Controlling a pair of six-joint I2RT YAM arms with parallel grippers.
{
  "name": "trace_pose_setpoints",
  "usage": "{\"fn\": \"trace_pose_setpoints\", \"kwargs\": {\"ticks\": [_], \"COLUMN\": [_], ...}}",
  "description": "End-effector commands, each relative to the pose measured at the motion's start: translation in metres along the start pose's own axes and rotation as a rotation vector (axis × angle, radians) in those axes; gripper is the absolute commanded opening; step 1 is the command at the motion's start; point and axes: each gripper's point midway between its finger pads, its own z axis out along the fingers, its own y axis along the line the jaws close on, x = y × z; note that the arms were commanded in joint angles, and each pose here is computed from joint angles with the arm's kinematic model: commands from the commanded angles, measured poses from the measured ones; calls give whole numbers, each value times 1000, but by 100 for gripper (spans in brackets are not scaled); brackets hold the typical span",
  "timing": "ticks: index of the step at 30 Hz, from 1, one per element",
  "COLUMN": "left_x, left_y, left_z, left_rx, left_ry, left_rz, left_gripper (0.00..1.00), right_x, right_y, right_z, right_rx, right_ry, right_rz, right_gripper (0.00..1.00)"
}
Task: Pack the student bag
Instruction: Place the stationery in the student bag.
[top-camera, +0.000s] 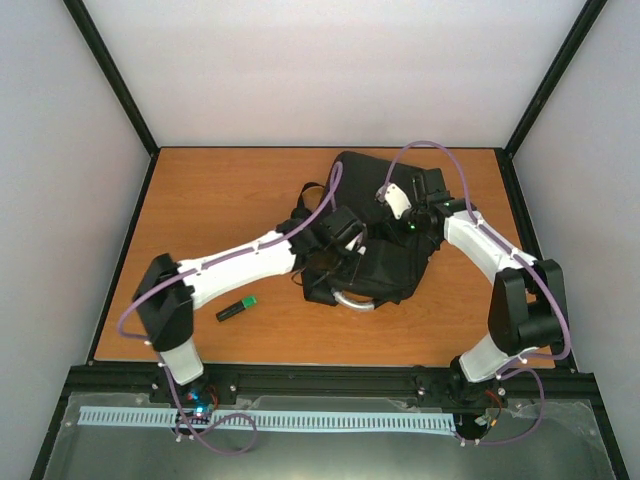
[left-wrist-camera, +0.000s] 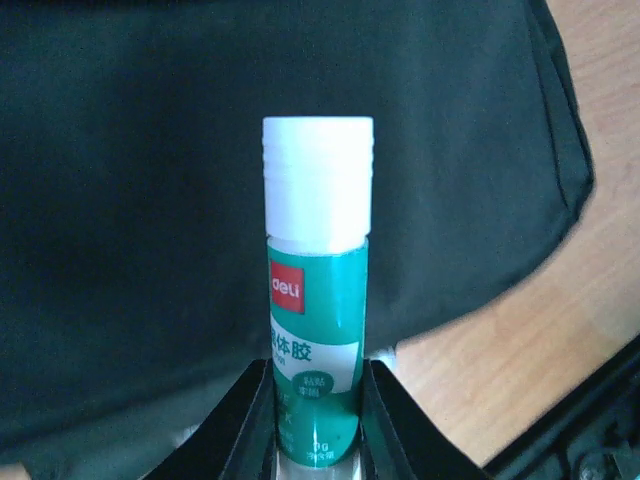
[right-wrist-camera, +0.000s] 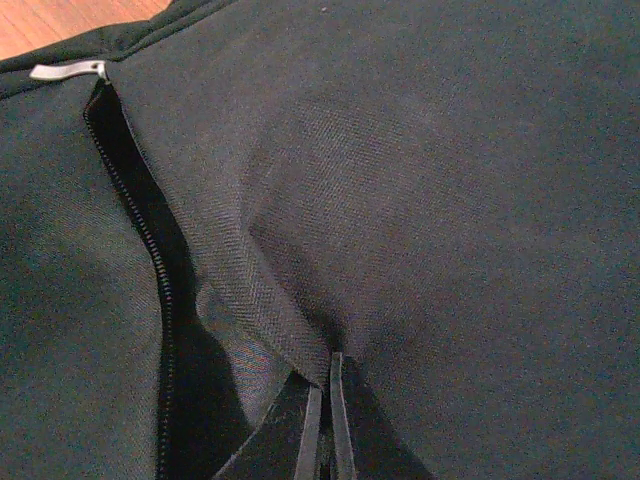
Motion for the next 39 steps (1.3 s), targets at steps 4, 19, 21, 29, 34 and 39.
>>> {"fn": "trace_pose_setpoints", "kwargs": {"ticks": [4,19,21,29,34,39], "left_x": [-52,-109,-112,-102,-83,-58], "left_y": [-11,8,11,9,8,8], "left_z": [25,67,66,24,1,7], "left_rx": [107,42,27,40,68,85], "left_ry": [-7,-15,-23,-77,-88,-47], "left_rz": [26,-12,-33,-61,-59,-58], "left_gripper": [12,21,26,49,53,44], "right_x": [-36,-38,-37,-34,-35,-35], "right_y": [8,12,11,10,10,11], "right_z": [-31,-35,-34,-30,-30,-30], "right_rx": [14,7,9,5,3,1], "right_ry": [-143,-161,-156,-146,-147,-146], "right_rz": [-43,-58,-59,-59,-60,-59], "right_gripper": [3,3,3,3,3,3]}}
